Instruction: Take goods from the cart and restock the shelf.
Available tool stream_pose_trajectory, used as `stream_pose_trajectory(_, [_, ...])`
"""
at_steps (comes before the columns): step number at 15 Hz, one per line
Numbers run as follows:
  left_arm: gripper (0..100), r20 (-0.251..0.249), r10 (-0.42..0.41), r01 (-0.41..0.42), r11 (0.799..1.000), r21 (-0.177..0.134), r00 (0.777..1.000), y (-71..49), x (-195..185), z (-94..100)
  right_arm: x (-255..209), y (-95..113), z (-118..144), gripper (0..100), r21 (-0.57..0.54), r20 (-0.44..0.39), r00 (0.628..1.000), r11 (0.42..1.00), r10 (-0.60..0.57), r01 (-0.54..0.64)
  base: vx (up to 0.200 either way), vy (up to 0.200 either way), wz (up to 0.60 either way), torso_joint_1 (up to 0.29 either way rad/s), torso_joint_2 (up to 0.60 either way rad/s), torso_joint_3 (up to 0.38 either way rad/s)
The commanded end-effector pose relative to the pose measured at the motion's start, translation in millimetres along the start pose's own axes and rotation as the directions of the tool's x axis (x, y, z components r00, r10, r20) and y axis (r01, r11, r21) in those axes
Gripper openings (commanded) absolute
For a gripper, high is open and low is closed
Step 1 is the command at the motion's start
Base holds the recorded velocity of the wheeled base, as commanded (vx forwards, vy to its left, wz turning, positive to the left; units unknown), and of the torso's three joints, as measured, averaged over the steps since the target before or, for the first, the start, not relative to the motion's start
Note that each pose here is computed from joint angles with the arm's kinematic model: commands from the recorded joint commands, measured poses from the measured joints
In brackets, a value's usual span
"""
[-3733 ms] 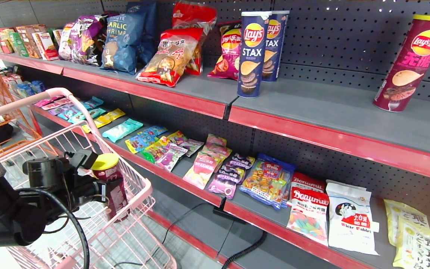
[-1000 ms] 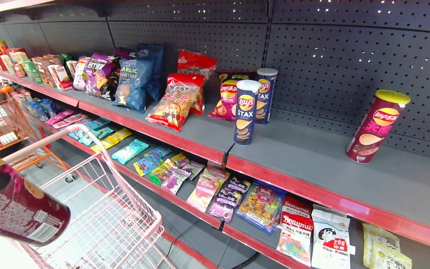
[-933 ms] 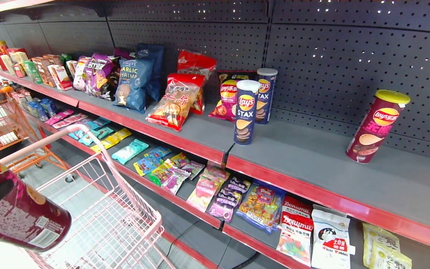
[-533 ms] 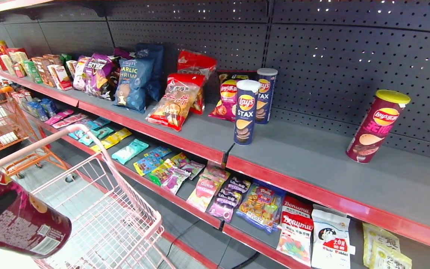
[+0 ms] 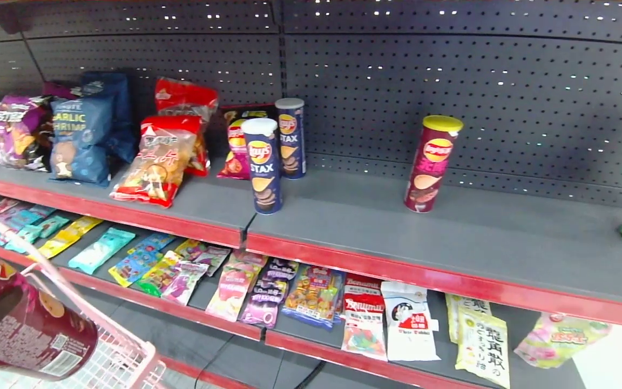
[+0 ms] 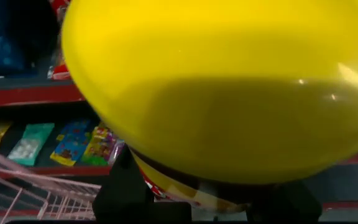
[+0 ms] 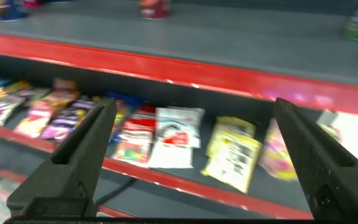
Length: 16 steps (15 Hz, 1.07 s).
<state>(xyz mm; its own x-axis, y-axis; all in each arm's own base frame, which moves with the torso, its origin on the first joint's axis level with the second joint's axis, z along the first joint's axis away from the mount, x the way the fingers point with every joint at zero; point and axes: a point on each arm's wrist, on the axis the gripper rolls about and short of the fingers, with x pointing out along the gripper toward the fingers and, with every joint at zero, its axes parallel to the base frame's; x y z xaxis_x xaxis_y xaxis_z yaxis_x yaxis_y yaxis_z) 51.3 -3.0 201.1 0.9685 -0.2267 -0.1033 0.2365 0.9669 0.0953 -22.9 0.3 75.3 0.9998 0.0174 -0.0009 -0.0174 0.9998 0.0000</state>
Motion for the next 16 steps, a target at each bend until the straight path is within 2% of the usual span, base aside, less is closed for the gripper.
stream_pose_trajectory(1, [0,0.017,-0.001,0.001,1.000,0.005,1.000,-2.0,-5,-2.3,0,0,0,100,0.000,-0.001,1.000,1.000,0.001,-0.001,0.000,0.000,-0.60,0.002,0.00,0.002])
stream_pose_trajectory(3, [0,0.017,-0.001,0.001,1.000,0.003,1.000,-3.1,-7,-5.5,0,0,0,100,0.000,-0.001,1.000,1.000,0.001,-0.001,0.000,0.000,-0.60,0.007,0.00,0.002])
stream_pose_trajectory(11, [0,0.037,0.006,-0.006,1.000,0.009,0.999,-4.8,-13,-7.0,0,0,0,100,-0.003,-0.001,1.000,1.000,0.009,-0.009,0.000,0.000,0.00,0.000,0.00,0.000])
stream_pose_trajectory(13, [0,0.028,0.019,-0.019,1.000,0.008,0.999,-5.5,-15,-8.9,0,0,0,100,-0.006,-0.001,1.000,1.000,0.009,-0.009,0.000,0.000,0.00,0.000,0.00,0.000])
stream_pose_trajectory(16, [0,0.009,-0.036,0.036,0.999,0.010,0.999,-7.0,-14,-11.7,0,0,0,100,-0.006,-0.001,1.000,1.000,0.006,-0.006,0.000,0.000,0.00,0.000,0.00,0.000])
